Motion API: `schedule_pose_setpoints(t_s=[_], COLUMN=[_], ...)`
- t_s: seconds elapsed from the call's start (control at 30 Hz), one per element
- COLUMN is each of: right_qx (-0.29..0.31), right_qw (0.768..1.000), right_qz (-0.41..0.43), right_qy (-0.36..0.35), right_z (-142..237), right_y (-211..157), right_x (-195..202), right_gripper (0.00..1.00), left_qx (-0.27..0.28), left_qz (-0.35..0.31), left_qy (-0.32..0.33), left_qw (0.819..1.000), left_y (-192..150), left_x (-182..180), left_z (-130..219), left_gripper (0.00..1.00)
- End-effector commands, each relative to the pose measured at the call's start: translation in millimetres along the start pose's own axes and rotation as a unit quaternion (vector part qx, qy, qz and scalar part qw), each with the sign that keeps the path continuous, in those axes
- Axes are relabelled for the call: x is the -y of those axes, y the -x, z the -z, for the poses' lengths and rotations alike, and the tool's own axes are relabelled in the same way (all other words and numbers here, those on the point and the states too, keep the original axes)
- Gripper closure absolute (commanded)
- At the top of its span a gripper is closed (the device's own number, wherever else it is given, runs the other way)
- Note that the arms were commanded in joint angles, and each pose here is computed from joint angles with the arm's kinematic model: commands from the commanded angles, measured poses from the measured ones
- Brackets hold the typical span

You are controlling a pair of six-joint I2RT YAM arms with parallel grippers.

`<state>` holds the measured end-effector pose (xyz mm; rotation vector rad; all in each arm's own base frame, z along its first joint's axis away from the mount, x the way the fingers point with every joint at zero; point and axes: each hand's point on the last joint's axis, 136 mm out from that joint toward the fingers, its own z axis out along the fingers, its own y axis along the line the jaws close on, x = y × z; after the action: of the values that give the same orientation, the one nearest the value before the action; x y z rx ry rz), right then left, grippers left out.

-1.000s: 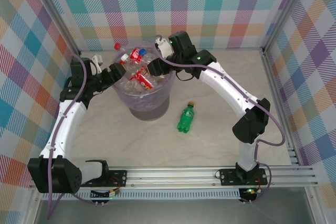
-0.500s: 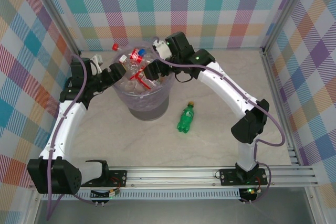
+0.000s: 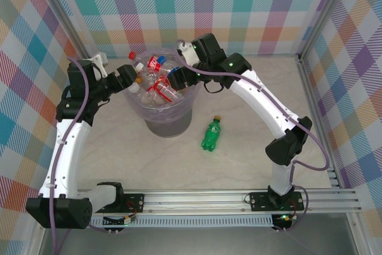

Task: Put the plastic bottles in the bin

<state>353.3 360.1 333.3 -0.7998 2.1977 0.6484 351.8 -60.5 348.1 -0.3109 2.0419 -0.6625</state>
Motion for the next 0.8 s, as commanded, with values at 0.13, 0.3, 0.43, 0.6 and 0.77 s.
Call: schedule_pose_setpoints(t_s=[0.13, 0.3, 0.43, 0.6, 0.77], right_qx=[0.011, -0.010, -0.031, -0.053, -0.061], right_qw=[1.000, 1.000, 0.999, 0.997, 0.995], right_qz=[0.000, -0.012, -0.024, -0.040, -0.052], right_qy=[0.002, 0.021, 0.029, 0.041, 0.058], right_z=[12, -4, -19, -35, -40], right_y=[2, -10, -25, -44, -56], right_x=[-2, -6, -6, -7, -11], right_gripper=[0.34, 0.41, 0.45, 0.46, 0.46], left_qx=[-0.016, -0.038, -0.045, -0.059, -0.062], left_qz=[0.006, 0.028, 0.043, 0.051, 0.053], left_qy=[0.006, -0.015, -0.028, -0.038, -0.045], left_qw=[1.000, 0.999, 0.998, 0.996, 0.996], left_y=[-14, -32, -40, -51, -55], left_x=[-7, -7, -5, -2, 3], left_z=[-1, -12, -16, -25, -27], left_gripper=[0.12, 0.13, 0.13, 0.13, 0.13])
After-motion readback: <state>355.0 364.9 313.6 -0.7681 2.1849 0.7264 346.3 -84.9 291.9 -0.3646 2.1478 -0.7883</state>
